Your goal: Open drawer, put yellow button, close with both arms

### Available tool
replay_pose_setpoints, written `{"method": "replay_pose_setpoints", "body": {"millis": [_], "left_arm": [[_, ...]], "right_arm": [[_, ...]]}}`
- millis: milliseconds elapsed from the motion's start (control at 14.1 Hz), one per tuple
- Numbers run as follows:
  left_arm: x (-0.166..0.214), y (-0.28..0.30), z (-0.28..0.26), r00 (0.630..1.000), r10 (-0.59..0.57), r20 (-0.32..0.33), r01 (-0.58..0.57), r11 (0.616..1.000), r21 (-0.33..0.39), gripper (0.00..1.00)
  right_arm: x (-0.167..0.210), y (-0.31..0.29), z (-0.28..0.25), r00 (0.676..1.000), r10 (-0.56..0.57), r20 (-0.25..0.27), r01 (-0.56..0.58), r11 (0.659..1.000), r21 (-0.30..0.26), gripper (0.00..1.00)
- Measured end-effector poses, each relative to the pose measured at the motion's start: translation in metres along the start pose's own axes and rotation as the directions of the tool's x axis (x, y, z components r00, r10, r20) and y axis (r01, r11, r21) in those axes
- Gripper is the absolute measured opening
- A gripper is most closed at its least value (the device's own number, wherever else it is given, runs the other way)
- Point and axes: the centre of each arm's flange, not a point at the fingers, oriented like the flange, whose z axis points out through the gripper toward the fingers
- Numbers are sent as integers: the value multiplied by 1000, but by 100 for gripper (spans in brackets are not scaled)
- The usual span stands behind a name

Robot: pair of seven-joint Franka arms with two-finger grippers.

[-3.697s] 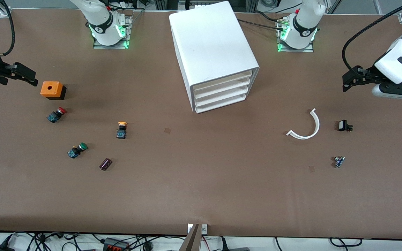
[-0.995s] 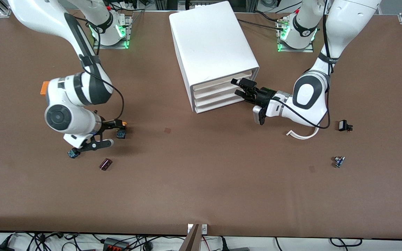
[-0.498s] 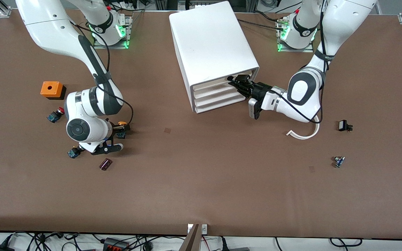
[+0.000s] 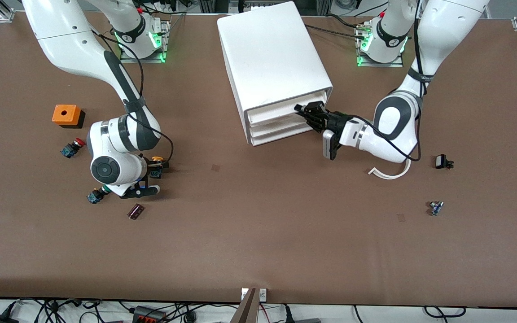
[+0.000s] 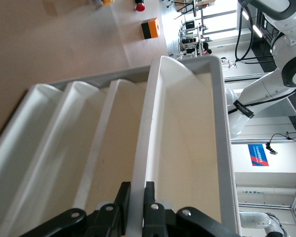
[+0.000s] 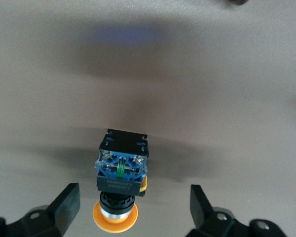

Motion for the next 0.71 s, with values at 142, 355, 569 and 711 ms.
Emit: {"method": "replay_pose_setpoints", "body": {"millis": [142, 355, 569, 711], "left_arm": [[17, -8, -25, 999, 26, -20, -26, 999, 30, 15], [36, -20, -52, 998, 54, -44, -51, 997, 52, 15], [39, -24, -62, 998, 55, -43, -52, 996, 68, 21], [40, -26, -68, 998, 54, -41, -50, 995, 91, 40]], "right_arm": [[0, 1, 3, 1000, 8, 5, -8, 1000, 0, 94], [1, 2, 11, 1000, 14, 17, -14, 1000, -1, 89], [1, 2, 12, 1000, 15, 19, -15, 1000, -1, 73], [1, 1, 11, 1000, 14, 17, -14, 1000, -1, 54]]}}
